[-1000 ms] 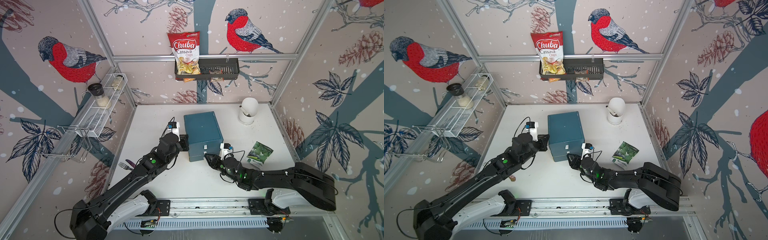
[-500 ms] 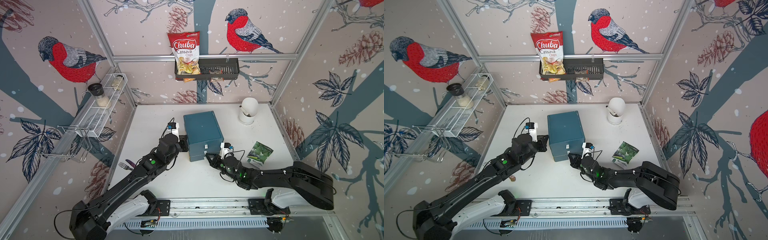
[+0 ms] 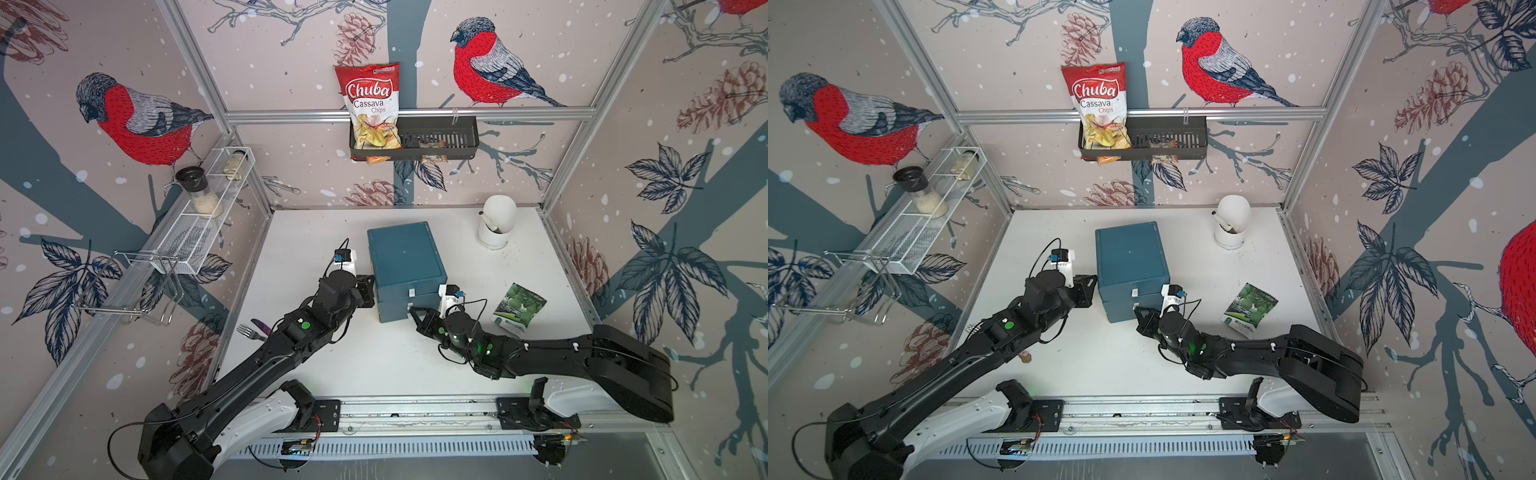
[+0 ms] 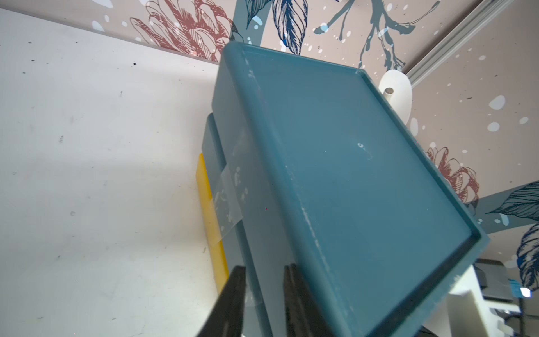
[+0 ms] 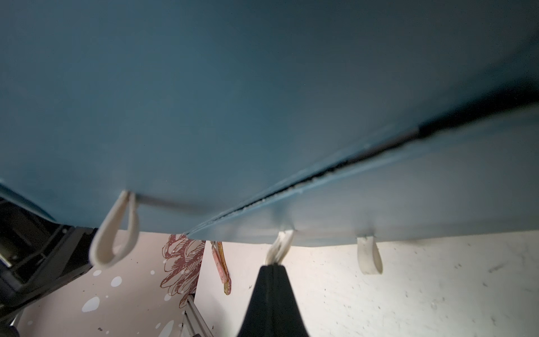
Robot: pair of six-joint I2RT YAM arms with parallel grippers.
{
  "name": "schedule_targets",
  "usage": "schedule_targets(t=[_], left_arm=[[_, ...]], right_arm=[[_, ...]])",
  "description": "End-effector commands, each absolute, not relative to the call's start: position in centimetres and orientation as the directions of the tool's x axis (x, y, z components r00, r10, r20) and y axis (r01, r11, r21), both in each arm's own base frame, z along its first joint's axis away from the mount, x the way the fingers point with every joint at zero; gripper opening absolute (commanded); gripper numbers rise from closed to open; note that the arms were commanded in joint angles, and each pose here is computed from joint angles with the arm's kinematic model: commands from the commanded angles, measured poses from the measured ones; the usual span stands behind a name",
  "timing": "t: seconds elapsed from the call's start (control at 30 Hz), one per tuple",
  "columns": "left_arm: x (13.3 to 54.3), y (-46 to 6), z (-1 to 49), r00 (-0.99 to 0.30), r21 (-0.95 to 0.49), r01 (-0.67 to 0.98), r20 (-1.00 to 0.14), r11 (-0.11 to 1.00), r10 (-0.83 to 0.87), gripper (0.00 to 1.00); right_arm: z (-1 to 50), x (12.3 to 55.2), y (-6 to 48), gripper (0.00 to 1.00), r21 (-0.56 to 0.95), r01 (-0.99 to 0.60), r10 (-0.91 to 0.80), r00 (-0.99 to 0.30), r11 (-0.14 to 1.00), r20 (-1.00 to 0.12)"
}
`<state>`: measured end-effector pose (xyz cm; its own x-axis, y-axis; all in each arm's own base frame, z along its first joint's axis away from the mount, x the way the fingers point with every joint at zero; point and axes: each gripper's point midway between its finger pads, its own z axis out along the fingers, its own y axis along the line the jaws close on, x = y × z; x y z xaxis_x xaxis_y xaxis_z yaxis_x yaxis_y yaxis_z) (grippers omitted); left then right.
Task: Take the seed bags out of the drawer
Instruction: Open the drawer in the storage box.
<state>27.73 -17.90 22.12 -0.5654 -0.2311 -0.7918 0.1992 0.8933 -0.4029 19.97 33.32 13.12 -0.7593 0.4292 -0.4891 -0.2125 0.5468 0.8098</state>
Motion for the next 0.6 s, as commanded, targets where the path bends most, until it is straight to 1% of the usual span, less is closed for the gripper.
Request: schedule_targets(t=[0.0, 0.03, 0.23, 0.37, 0.57], left_arm=[[27.9, -17.7, 22.5, -0.562, -0.433, 0.18, -0.783, 0.883, -0.269, 0.47], [27.9, -17.7, 22.6, -0.562, -0.438, 0.177, -0.78, 0.881, -0.275, 0.5], [28.0, -18.5, 22.7, -0.58, -0.475, 0.188, -0.76, 0.86, -0.293, 0.55], [28.0, -18.8, 23.1, -0.577, -0.504, 0.199, -0.753, 0.841, -0.315, 0.61], [28.0, -18.4, 23.7, -0.573, -0.524, 0.175, -0.742, 0.833, -0.347, 0.66]], right_arm=[[12.6, 18.8, 33.7, 0.0, 0.783, -0.229, 0.375, -0.777, 0.578, -0.505], [12.6, 18.6, 33.6, 0.0, 0.78, -0.23, 0.373, -0.777, 0.582, -0.507], [12.7, 17.5, 33.2, 0.0, 0.751, -0.231, 0.35, -0.775, 0.619, -0.527], [12.3, 16.5, 32.7, 0.0, 0.699, -0.221, 0.307, -0.781, 0.68, -0.545], [12.1, 14.5, 31.0, 0.0, 0.621, -0.192, 0.247, -0.798, 0.76, -0.549]])
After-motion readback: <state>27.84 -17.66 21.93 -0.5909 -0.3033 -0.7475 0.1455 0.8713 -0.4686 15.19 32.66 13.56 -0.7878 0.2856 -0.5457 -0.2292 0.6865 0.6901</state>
